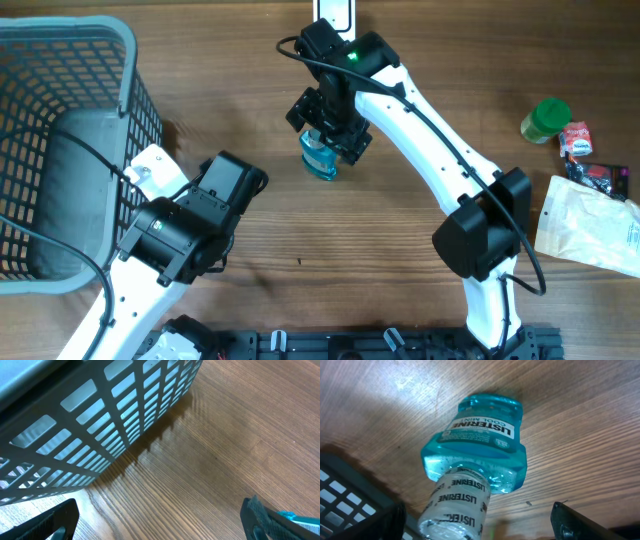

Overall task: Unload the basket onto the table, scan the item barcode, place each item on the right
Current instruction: 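Hold the bottle in front of the white scanner window, then tilt the bottle sideways with the right gripper, label toward scanner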

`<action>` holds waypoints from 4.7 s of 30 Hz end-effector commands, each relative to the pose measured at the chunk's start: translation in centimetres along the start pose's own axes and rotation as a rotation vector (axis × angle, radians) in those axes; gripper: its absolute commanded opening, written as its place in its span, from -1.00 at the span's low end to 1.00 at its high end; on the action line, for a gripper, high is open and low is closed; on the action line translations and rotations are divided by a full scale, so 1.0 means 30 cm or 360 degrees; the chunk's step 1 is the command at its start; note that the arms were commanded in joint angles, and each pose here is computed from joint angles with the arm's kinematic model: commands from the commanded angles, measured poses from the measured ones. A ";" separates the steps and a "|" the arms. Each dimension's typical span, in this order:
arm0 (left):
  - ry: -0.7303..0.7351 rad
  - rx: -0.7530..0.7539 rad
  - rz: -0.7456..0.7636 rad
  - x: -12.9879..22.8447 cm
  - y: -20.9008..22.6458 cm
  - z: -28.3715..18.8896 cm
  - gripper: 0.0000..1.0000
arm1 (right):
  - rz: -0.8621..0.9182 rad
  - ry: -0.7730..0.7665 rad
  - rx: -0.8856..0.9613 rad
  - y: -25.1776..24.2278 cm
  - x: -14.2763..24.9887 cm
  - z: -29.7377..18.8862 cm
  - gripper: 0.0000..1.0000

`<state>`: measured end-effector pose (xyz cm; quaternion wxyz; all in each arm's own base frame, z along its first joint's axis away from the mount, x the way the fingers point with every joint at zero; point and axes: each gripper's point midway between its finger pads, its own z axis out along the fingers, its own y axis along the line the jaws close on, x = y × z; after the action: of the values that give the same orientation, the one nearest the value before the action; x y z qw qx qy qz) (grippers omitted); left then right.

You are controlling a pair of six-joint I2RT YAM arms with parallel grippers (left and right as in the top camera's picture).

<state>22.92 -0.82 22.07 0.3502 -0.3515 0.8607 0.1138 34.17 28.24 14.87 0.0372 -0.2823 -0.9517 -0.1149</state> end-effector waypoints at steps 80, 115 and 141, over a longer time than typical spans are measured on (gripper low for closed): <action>-0.0022 -0.0033 0.0007 -0.002 0.014 0.002 1.00 | -0.0020 -0.0089 0.0213 0.000 -0.019 0.197 0.33; 0.0058 -0.0013 0.0012 0.027 0.009 0.001 1.00 | -0.0159 0.0724 -0.0674 0.048 0.043 -0.287 0.25; 0.0266 0.0056 0.0014 0.102 -0.014 -0.006 1.00 | -0.0160 0.1037 -0.0959 0.039 0.055 -0.415 0.19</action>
<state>21.71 -2.67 20.39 0.2876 -0.3466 0.8899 0.0726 34.19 26.50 24.50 0.2520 -0.2176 -0.8400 -0.4285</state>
